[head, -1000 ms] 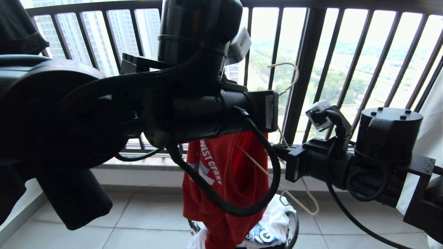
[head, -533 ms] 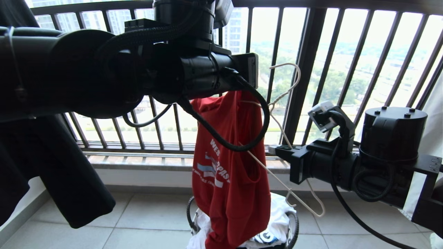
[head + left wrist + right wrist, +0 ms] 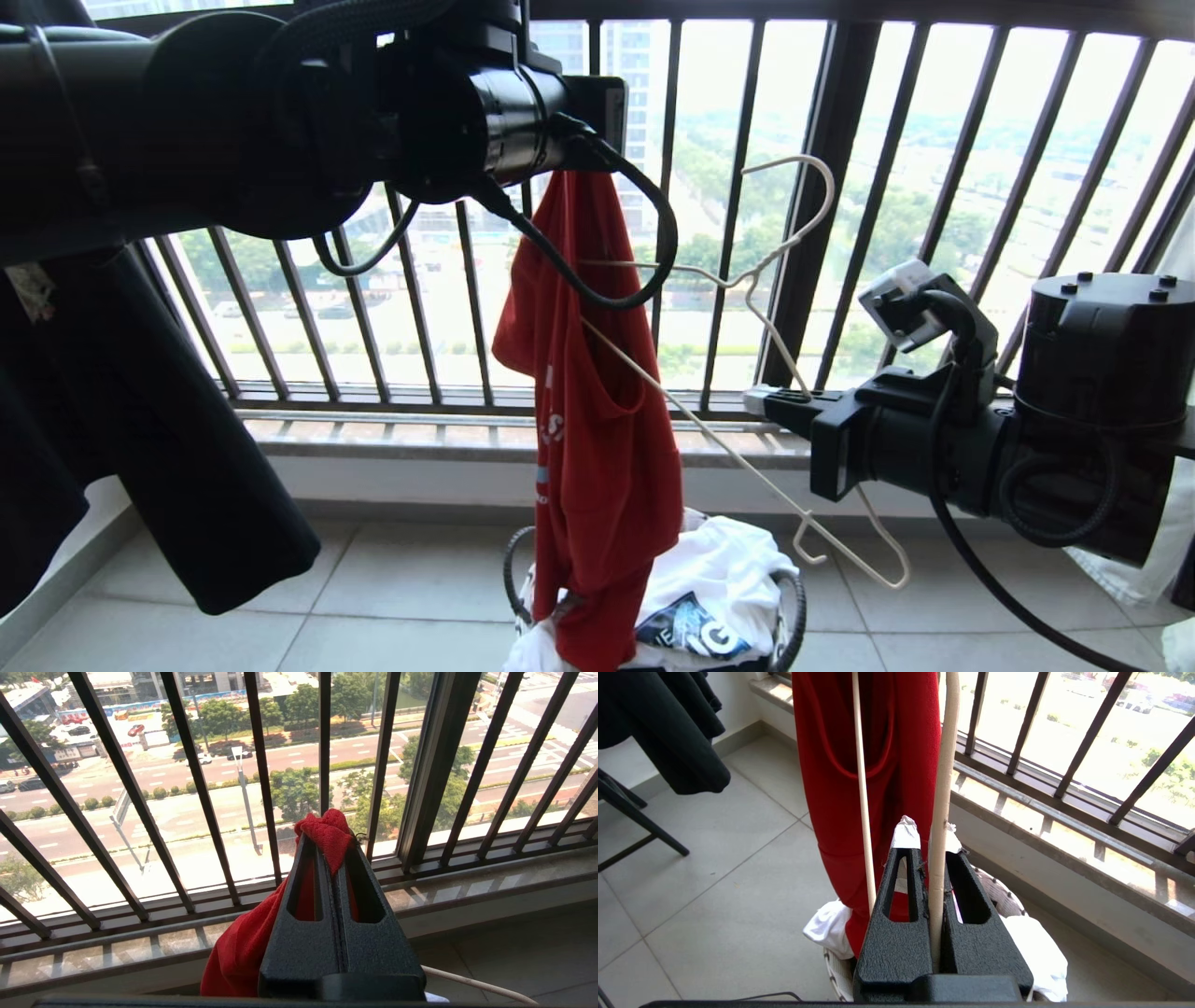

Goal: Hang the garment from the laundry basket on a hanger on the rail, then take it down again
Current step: Hang the clothes on the clothes rack

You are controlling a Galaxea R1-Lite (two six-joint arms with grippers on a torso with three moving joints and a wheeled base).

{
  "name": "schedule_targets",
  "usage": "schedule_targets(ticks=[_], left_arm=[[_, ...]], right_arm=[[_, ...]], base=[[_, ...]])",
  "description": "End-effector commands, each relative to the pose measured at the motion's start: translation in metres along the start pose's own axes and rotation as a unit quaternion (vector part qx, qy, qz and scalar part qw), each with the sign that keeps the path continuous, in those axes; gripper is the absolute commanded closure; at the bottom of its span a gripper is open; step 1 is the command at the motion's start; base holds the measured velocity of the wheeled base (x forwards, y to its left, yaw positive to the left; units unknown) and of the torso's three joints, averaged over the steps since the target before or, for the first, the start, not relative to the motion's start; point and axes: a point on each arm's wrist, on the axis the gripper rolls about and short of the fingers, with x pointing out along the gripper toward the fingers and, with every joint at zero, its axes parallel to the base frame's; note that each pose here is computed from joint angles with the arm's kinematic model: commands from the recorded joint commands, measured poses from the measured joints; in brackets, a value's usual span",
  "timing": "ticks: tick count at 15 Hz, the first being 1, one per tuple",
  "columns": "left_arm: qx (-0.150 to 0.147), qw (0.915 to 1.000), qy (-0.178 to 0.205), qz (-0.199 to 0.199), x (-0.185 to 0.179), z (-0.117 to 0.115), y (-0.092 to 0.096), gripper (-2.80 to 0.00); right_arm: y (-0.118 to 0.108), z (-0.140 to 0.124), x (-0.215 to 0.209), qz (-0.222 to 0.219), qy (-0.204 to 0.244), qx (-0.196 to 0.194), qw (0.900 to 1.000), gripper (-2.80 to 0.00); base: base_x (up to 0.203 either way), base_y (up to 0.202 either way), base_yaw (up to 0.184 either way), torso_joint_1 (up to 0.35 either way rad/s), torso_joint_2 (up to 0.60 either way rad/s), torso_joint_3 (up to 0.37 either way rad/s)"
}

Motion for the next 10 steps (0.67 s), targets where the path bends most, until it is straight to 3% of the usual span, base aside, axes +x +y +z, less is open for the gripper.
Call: schedule_targets(ticks=[1, 10], left_arm=[[0.016, 0.9998, 0.002, 0.01, 0.0012, -0.001, 0.001, 0.0], [0.038, 0.9992, 0.007, 0.006, 0.0077, -0.0075, -0.0032, 0.0]], right_arm=[[-0.002, 0.008, -0.0081, -0.005, -0.019, -0.001, 1.0, 0.0], [0.0072, 0.0057, -0.0137, 0.031, -0.017, -0.002, 0.999, 0.0]], base=[[0.0, 0.0, 0.0, 0.0, 0.0, 0.0], [0.0, 0.0, 0.0, 0.0, 0.0, 0.0]])
